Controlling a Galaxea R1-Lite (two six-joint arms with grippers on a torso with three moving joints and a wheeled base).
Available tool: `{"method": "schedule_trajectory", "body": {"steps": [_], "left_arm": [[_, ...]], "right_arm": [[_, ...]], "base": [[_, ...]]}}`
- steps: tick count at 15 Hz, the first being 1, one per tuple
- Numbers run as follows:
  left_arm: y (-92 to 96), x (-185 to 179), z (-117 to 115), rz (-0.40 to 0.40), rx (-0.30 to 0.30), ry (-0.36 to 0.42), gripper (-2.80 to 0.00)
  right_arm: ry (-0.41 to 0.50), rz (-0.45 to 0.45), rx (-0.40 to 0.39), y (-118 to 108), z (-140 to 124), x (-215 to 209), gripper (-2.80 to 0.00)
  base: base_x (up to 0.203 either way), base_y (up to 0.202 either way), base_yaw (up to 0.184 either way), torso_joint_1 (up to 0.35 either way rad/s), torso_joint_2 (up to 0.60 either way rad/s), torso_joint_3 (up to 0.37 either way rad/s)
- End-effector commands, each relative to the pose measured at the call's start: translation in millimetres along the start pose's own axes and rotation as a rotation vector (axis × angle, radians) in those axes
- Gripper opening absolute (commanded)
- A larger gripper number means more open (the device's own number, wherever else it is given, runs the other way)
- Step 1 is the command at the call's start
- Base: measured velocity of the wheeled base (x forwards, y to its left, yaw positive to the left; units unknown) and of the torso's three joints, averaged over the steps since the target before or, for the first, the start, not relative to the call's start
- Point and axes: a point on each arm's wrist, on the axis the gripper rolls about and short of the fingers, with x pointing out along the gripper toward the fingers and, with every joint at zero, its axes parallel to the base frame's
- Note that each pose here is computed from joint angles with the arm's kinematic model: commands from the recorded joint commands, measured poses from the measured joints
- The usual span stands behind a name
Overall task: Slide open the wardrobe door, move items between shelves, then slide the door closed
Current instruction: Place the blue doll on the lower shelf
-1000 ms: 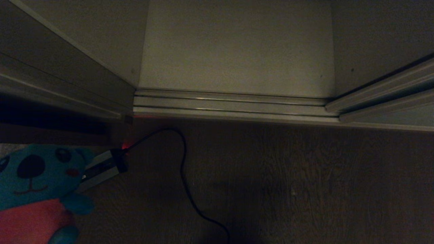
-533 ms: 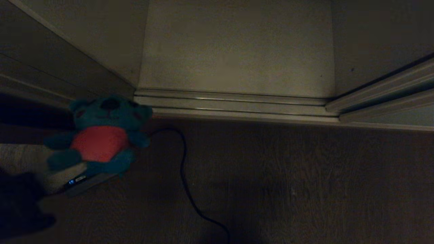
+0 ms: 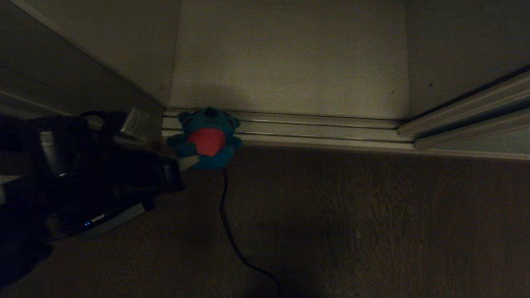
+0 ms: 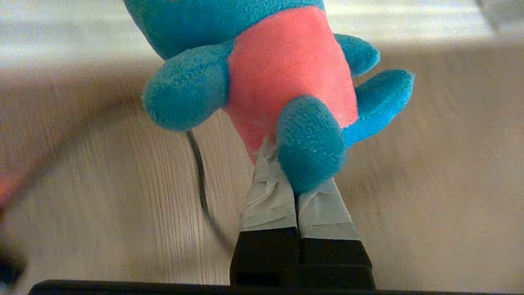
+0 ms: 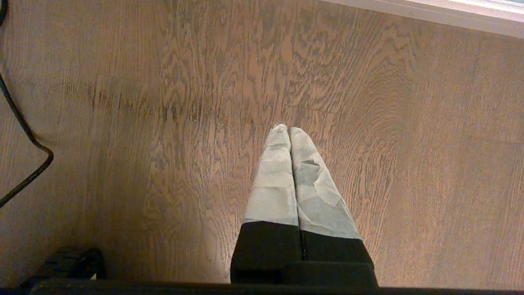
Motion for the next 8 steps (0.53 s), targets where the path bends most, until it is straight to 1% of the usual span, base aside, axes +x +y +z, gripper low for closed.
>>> {"method": "schedule_trajectory", "body": {"steps": [1, 2, 4, 5, 8], "left_arm": [[0.2, 62, -18, 0.083, 0.003, -0.056, -2.80], [0.5, 79, -12, 0.116, 0.006, -0.117, -2.80], [1.7, 102, 0, 0.147, 0.009, -0.207, -2.80], [2.6, 113, 6, 0.154, 0.014, -0.242, -2.80], [8.2, 143, 10, 0.213, 0.054, -0.308, -2.80]], "right_arm": [[0.003, -0.001, -0.001, 0, -1, 0, -2.80], [0.003, 0.001, -0.001, 0, -1, 0, -2.80], [0.003, 0.001, -0.001, 0, -1, 0, -2.80], [0.003, 0.001, -0.001, 0, -1, 0, -2.80], [0.003, 0.001, -0.001, 0, -1, 0, -2.80]], "base": [[0.000, 0.000, 0.000, 0.000, 0.00, 0.000], [0.000, 0.000, 0.000, 0.000, 0.00, 0.000], [0.000, 0.000, 0.000, 0.000, 0.00, 0.000], [0.000, 0.000, 0.000, 0.000, 0.00, 0.000], [0.000, 0.000, 0.000, 0.000, 0.00, 0.000]]}}
